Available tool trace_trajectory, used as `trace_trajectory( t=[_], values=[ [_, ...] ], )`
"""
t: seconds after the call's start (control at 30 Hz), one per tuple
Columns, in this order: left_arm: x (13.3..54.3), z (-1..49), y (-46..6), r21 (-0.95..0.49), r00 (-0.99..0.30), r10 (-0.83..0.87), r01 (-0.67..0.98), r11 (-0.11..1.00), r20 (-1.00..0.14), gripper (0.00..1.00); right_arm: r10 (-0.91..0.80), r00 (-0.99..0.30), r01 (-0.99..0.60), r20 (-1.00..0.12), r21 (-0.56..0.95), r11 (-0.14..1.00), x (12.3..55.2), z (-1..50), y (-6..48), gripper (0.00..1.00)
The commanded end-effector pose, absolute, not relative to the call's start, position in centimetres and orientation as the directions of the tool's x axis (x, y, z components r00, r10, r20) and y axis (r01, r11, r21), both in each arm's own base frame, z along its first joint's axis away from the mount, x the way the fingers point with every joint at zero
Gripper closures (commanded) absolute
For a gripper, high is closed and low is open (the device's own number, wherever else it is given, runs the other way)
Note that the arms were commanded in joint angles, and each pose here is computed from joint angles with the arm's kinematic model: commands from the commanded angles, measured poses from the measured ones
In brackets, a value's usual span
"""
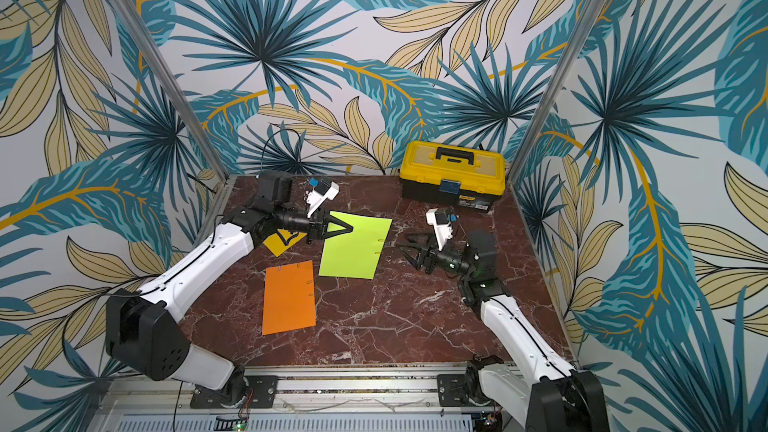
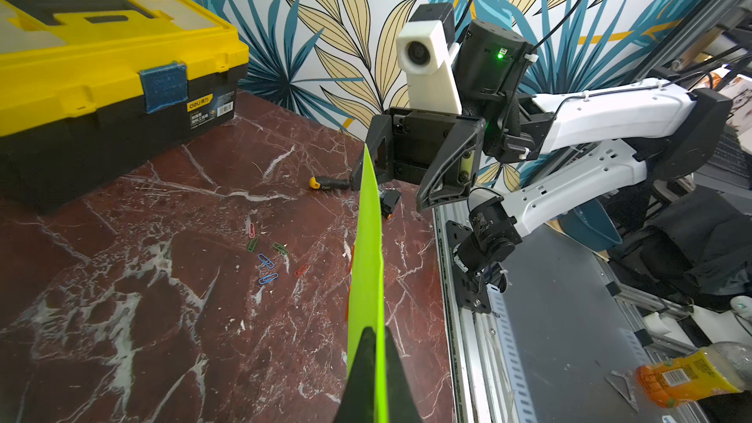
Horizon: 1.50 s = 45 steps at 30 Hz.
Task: Unclip the paperclips from the documents
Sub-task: Adjust the document.
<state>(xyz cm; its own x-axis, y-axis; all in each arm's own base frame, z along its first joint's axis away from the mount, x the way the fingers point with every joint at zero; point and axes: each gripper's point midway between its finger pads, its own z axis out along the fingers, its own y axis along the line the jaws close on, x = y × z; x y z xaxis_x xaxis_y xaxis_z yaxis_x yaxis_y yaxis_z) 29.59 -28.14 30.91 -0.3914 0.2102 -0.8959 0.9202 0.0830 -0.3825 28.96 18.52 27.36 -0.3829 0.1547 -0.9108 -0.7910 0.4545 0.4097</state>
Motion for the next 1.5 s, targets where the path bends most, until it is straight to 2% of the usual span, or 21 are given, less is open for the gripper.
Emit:
trace_trajectory(
  t=[0.0,0.37,0.67,0.9,1.47],
  values=[
    [29.2,32.6,-28.1,-0.348,-0.348,0.172,0.937,0.031,-0.922,1.00,0.120,-0.329,-0.852,-0.937,0.349,0.390,28.4,29.4,19.9,0.38],
    [28.8,32.5,-28.1,-0.357,-0.354,0.169,0.934,0.014,-0.920,1.00,0.072,-0.330,-0.867,-0.941,0.332,0.373,30.3,29.3,22.2,0.38],
    [28.6,31.8,-28.2,-0.371,-0.369,0.177,0.928,0.022,-0.912,1.00,0.064,-0.324,-0.906,-0.944,0.329,0.266,29.2,30.1,23.9,0.44],
    [28.4,31.6,-28.5,-0.373,-0.370,0.181,0.928,0.021,-0.911,1.00,0.051,-0.345,-0.910,-0.937,0.347,0.228,28.7,30.0,24.6,0.60],
    [28.3,31.8,-28.4,-0.364,-0.362,0.180,0.931,0.028,-0.915,1.00,0.077,-0.343,-0.899,-0.936,0.351,0.264,28.8,30.5,24.3,0.97]
  ],
)
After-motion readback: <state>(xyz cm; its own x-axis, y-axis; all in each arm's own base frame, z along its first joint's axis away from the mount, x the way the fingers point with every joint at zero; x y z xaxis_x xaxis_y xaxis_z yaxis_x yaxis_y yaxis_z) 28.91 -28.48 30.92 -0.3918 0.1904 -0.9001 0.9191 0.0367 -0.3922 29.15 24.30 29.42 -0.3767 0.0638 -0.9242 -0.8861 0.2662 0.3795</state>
